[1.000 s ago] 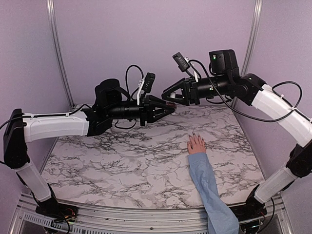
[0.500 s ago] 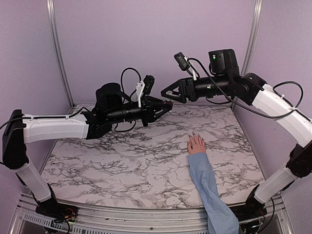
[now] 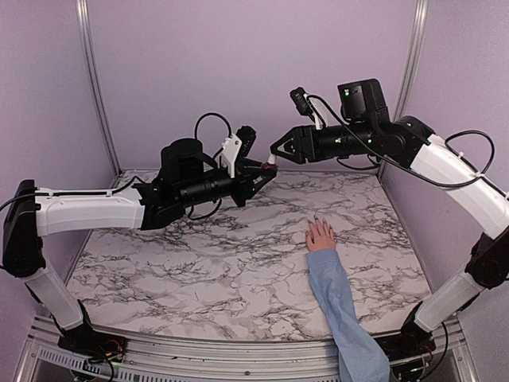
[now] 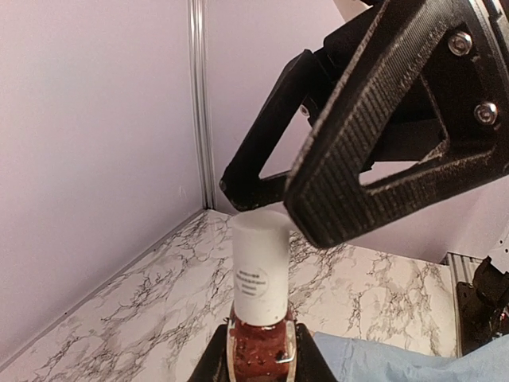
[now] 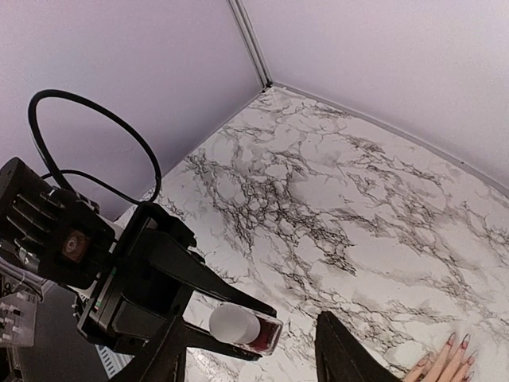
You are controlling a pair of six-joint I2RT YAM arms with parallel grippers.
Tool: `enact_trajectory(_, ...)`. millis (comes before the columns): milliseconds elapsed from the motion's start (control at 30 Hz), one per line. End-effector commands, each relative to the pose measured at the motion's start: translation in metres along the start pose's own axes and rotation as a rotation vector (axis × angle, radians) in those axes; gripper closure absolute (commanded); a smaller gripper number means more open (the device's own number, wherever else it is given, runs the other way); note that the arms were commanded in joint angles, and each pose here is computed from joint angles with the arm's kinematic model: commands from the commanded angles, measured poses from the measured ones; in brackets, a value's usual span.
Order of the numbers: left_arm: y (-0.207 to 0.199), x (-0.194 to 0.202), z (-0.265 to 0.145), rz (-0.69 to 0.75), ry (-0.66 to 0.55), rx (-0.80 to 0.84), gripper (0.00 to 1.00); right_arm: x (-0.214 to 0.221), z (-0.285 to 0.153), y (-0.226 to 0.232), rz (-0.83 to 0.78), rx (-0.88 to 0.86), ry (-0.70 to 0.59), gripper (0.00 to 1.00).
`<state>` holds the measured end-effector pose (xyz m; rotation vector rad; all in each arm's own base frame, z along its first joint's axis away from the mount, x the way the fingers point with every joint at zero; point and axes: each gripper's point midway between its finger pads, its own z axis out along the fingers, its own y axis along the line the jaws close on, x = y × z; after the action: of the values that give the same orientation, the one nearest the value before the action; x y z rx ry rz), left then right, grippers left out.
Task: Paint the nails
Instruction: Unscrew the nail polish bottle.
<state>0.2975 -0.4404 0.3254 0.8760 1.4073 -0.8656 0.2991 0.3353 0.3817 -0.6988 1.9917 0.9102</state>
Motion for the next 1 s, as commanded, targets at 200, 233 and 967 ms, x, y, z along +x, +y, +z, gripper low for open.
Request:
enact_trajectory(200,0.007,-0.017,0.003,0.069,-0.013,-0.117,1.00,-0.003,0.006,-0.007,0.068,0.040,-0.002,0.50)
enact_trajectory(233,0.006,-0.016,0.004,0.074,-0.010,-0.119,1.00,-0.002,0.007,-0.007,0.073,0.039,0.000,0.52)
enact_trajectory(967,-0.006,-0.018,0.000,0.094,0.006,-0.070,1.00,-0.002,0.006,0.017,0.030,-0.102,-0.003,0.97)
